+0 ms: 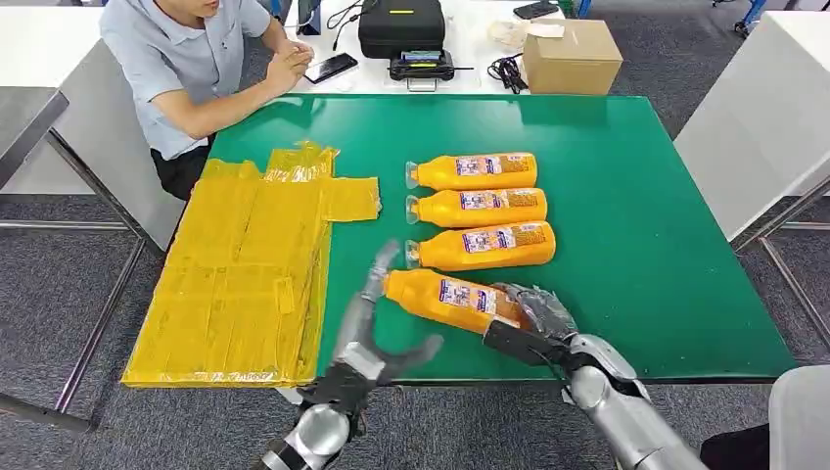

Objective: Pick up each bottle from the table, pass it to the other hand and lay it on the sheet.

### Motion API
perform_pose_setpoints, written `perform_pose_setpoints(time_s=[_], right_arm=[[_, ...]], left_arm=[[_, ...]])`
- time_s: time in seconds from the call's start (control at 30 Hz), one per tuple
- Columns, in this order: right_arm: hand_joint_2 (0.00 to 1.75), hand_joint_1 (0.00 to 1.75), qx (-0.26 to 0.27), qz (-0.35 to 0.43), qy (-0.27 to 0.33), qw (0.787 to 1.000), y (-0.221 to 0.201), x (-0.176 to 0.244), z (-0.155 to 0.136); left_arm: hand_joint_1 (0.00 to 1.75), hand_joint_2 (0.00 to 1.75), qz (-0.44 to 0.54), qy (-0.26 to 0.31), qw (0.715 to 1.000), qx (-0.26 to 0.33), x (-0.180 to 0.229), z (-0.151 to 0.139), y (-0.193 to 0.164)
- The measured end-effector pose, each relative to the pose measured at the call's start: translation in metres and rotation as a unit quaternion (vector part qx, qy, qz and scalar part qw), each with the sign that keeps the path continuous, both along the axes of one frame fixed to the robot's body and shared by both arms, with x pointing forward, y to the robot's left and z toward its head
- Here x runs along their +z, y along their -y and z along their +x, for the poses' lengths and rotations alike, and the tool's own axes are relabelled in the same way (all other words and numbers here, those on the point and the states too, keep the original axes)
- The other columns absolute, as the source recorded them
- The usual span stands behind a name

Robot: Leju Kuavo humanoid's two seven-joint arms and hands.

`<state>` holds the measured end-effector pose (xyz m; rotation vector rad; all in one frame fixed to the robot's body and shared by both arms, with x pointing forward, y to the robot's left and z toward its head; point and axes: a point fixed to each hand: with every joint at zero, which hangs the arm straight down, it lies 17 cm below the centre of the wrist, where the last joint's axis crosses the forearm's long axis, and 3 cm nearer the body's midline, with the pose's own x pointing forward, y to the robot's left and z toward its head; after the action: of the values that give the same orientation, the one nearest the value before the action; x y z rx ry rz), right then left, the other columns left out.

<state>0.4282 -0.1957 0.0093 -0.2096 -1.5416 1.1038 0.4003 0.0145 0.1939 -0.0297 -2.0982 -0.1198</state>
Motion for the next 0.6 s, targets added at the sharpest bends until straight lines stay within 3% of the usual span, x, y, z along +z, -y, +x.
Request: perform_pose_setpoints(time_s=[0.13,0.47,0.6], right_arm=[[1.75,1.75,-0.016,0.023,0.002,1.000,0.000,0.003,-0.004],[1.75,1.75,-0.029,0.041,0.004,0.999,0.000,0.008,-0.007],[1.75,1.75,-0.052,0.062,0.012,0.997,0.005,0.017,-0.002]], left_arm=[[0.00,1.75,-0.056,0.004,0.998,0.041,0.013,0.003,-0.029],[0.00,1.75,-0.085,0.006,0.994,0.062,0.022,0.001,-0.046],[0.00,1.75,-0.148,0.000,0.987,0.069,0.034,-0.002,-0.064]])
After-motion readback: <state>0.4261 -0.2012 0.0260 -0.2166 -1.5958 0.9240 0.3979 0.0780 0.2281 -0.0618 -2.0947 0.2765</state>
